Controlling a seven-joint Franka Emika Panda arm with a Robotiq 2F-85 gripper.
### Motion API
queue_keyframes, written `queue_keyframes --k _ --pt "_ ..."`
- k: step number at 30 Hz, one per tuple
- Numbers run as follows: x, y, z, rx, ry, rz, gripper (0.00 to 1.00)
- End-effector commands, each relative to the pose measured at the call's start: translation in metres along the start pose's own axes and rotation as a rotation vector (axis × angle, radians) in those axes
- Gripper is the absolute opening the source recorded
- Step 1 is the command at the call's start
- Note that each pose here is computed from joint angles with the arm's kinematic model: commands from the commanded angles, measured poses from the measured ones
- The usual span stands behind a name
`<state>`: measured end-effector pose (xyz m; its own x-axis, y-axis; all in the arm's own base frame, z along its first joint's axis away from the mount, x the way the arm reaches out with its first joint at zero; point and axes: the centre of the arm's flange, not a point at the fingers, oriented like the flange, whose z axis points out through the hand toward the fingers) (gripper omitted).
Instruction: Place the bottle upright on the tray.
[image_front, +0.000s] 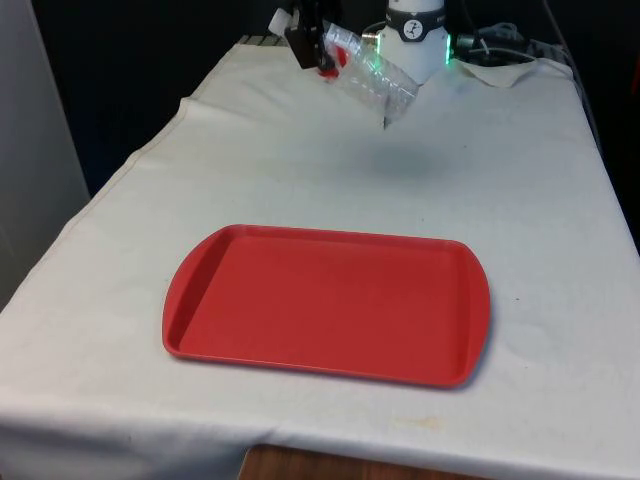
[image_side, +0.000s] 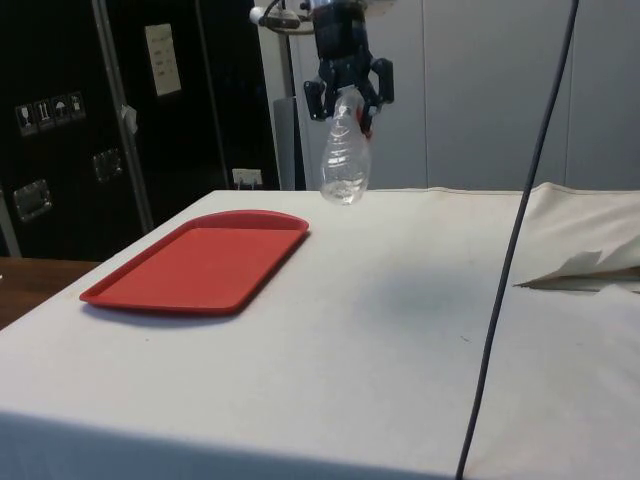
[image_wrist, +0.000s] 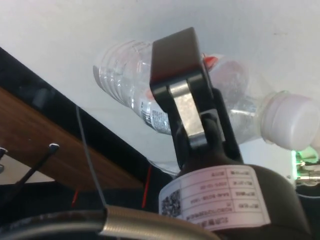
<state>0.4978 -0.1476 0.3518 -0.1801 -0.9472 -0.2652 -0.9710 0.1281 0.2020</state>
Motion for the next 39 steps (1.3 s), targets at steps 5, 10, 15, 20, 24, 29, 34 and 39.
queue_keyframes --k 5,10,15,20,24,29,34,39 --pt "-0.007 0.001 -0.011 0.01 0.038 0.002 0.33" --pt "-0.009 0.001 -0.014 0.011 0.045 -0.008 0.33" --pt "-0.014 0.002 -0.025 0.024 0.076 -0.007 0.33" --pt "-0.018 0.002 -0.031 0.032 0.09 -0.016 0.33" --pt "-0.02 0.001 -0.037 0.042 0.104 -0.026 0.33" --pt "-0.022 0.0 -0.039 0.042 0.106 -0.041 0.33" --pt "-0.029 -0.005 -0.043 0.062 0.137 -0.051 0.33" --pt "-0.033 -0.009 -0.042 0.071 0.154 -0.063 0.33"
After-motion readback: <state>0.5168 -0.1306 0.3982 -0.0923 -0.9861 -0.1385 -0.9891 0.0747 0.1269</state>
